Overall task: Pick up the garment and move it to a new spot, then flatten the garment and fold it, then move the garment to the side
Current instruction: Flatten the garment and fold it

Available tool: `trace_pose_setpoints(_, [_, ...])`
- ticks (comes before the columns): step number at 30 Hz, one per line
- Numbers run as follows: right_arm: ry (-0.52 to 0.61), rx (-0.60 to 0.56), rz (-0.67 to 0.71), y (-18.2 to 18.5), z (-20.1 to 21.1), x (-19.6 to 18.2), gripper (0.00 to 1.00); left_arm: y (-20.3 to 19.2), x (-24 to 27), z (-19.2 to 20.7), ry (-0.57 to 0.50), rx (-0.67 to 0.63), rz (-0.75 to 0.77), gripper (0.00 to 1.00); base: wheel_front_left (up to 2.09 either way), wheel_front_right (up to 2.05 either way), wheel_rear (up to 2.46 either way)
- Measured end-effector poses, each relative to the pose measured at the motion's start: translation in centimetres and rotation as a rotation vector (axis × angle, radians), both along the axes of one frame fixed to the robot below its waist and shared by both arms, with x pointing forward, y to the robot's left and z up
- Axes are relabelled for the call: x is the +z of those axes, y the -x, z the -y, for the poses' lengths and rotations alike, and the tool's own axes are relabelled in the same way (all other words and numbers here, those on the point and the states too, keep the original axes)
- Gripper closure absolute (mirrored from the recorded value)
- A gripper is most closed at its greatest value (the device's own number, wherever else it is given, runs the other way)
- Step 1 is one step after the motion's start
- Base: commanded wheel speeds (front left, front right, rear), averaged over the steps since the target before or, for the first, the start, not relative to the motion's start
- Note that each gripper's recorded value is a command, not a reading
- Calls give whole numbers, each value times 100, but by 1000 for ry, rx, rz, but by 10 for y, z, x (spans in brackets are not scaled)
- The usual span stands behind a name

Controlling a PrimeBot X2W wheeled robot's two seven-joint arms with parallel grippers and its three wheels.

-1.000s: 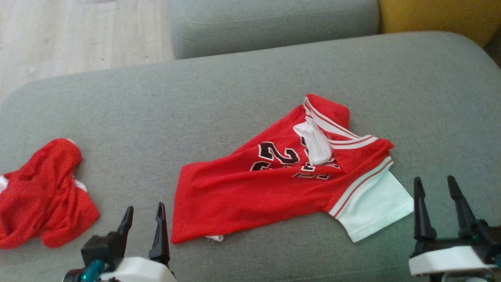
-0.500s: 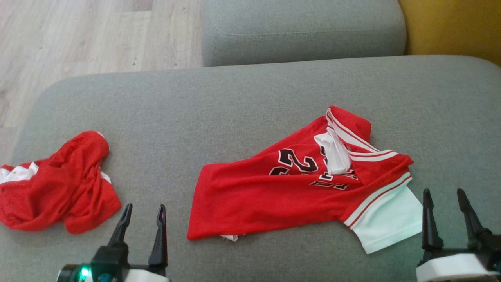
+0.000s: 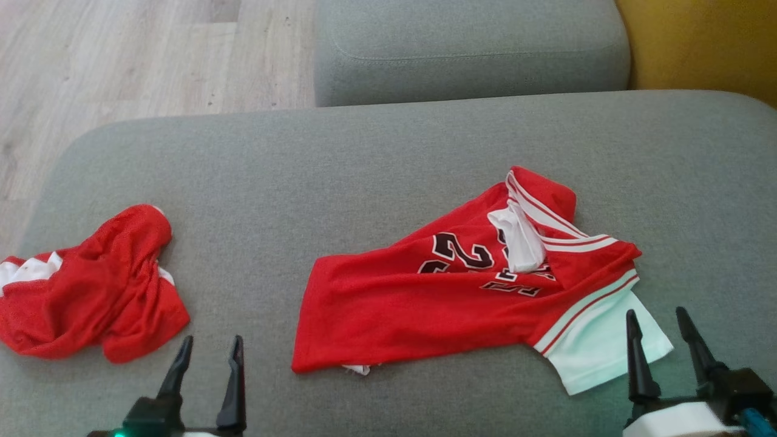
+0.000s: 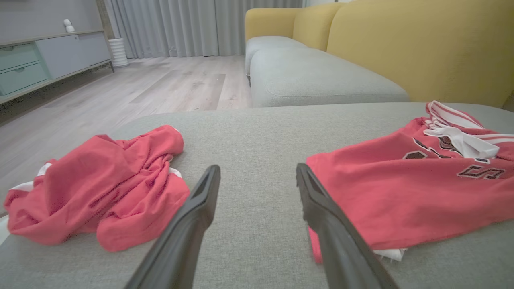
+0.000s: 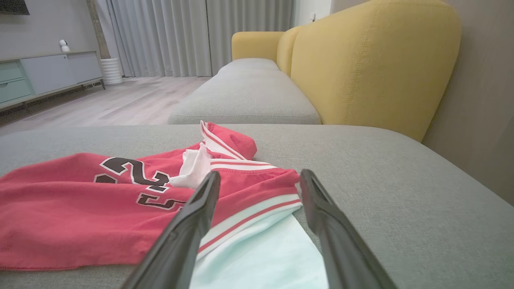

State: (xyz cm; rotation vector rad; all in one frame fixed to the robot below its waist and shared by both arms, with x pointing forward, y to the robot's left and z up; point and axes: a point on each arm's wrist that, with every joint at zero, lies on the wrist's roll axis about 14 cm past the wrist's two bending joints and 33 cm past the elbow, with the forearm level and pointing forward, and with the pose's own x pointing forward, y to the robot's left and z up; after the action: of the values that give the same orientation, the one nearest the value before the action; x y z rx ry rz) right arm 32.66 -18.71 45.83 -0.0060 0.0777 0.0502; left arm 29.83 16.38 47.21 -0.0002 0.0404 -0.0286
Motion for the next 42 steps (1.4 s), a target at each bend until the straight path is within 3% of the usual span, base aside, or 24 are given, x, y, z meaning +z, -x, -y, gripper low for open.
trace_pose_setpoints(14, [-35,21,-67,2,-8,-16,0,-1,-3,-3,21,17,-6,0,0,0,0])
trace_pose_setpoints(21, [110,2,-236,-23,32,-7,0,3,-51,42,54,-129,-230,0,0,0,0])
trace_pose_setpoints(26, [213,-1,-522,-9,59,-42,0,-16,-62,70,89,-210,-361,0,0,0,0])
trace_pose_setpoints(32, [204,3,-700,9,69,-68,0,-16,-89,75,83,-212,-524,0,0,0,0])
trace_pose_setpoints(42, [167,25,-769,0,65,-77,0,-29,-98,89,72,-250,-602,0,0,0,0])
